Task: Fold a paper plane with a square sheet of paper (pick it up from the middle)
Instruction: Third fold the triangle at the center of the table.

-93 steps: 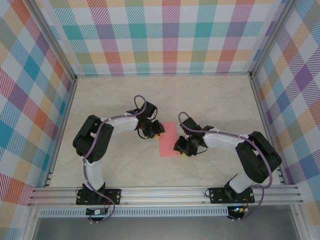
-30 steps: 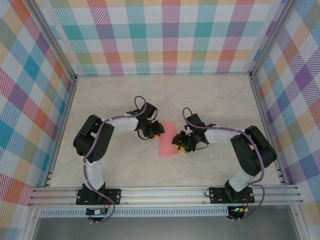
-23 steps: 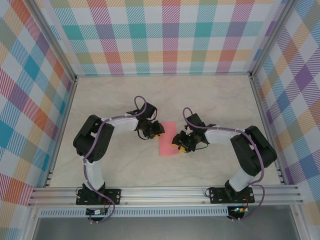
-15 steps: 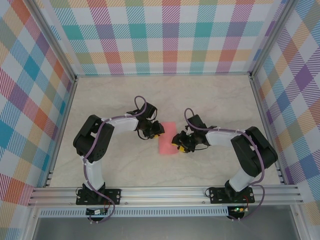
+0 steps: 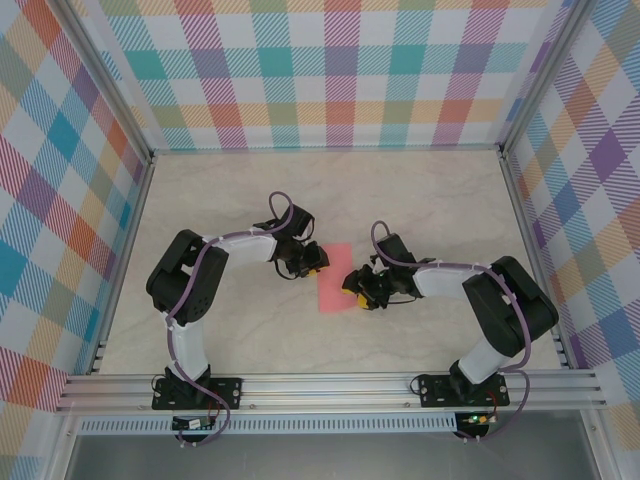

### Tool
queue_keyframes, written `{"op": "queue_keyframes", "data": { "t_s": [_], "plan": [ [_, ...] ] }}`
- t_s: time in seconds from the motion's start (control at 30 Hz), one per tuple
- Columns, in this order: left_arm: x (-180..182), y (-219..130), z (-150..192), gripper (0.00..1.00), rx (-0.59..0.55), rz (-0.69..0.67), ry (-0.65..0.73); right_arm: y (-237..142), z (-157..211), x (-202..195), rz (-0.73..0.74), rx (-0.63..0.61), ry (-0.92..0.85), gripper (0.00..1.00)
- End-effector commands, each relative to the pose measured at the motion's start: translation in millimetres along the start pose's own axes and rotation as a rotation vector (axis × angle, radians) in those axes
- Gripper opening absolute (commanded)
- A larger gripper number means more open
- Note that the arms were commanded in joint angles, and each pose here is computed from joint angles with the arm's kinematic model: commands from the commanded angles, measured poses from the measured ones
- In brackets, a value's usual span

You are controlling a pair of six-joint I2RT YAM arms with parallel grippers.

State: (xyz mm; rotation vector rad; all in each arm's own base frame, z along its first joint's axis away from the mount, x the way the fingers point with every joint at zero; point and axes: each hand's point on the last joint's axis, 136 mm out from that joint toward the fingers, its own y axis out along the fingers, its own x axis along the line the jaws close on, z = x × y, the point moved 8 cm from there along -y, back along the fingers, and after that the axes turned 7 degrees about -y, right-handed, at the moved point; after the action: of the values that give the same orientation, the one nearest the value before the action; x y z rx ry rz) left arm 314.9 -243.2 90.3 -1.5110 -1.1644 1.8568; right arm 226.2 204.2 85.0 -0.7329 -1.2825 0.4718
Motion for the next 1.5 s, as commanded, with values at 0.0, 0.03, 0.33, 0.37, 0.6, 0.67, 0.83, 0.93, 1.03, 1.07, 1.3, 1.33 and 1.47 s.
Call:
{"op": "queue_keyframes", "data": {
  "t_s": [0.0, 0.03, 0.33, 0.37, 0.6, 0.67, 0.83, 0.93, 1.03, 1.07, 1.3, 1.33, 1.47],
  "plan": [
    [15.3, 5.0, 9.0, 0.29, 0.036, -0.077, -0.015, -2.5, -7.4, 8.1, 0.003, -0.009, -0.044, 0.41],
    [15.6, 4.7, 9.3, 0.29, 0.037, -0.078, -0.015, -3.3, -10.5, 10.3, -0.005, -0.013, -0.054, 0.4],
    [9.9, 1.7, 8.5, 0.29, 0.035, -0.05, 0.005, -2.2, -32.6, 12.2, -0.003, -0.01, -0.1, 0.35],
    [8.8, 1.4, 8.3, 0.29, 0.035, -0.045, 0.008, -1.3, -34.4, 11.7, 0.001, -0.007, -0.1, 0.34],
    [-2.4, -6.9, 6.4, 0.3, 0.032, -0.012, 0.063, 2.8, -37.6, 9.4, -0.004, 0.008, -0.118, 0.21],
    [-8.1, -15.1, 5.0, 0.32, 0.006, 0.001, 0.088, 3.2, -37.2, 10.3, -0.022, 0.011, -0.116, 0.17],
    [-23.6, -55.0, 9.0, 0.4, -0.093, 0.058, 0.168, 1.6, -36.3, 13.7, -0.069, -0.003, -0.085, 0.12],
    [-25.9, -79.5, 19.6, 0.47, -0.143, 0.109, 0.214, -0.4, -36.6, 17.7, -0.08, -0.007, -0.079, 0.12],
    [-27.4, -99.4, 35.9, 0.54, -0.189, 0.175, 0.271, -2.0, -36.7, 20.8, -0.081, 0.0, -0.077, 0.13],
    [-25.2, -102.6, 41.9, 0.55, -0.197, 0.178, 0.283, -2.7, -36.9, 22.5, -0.086, 0.003, -0.081, 0.14],
    [-27.0, -107.6, 101.5, 0.56, -0.277, 0.147, 0.494, -7.1, -36.1, 27.3, -0.078, 0.016, -0.088, 0.21],
    [-28.6, -106.6, 109.3, 0.57, -0.289, 0.133, 0.526, -7.4, -36.6, 27.8, -0.076, 0.017, -0.09, 0.21],
    [-35.8, -99.5, 135.5, 0.59, -0.303, 0.073, 0.623, -9.7, -36.2, 31.4, -0.085, 0.02, -0.096, 0.21]
  ]
}}
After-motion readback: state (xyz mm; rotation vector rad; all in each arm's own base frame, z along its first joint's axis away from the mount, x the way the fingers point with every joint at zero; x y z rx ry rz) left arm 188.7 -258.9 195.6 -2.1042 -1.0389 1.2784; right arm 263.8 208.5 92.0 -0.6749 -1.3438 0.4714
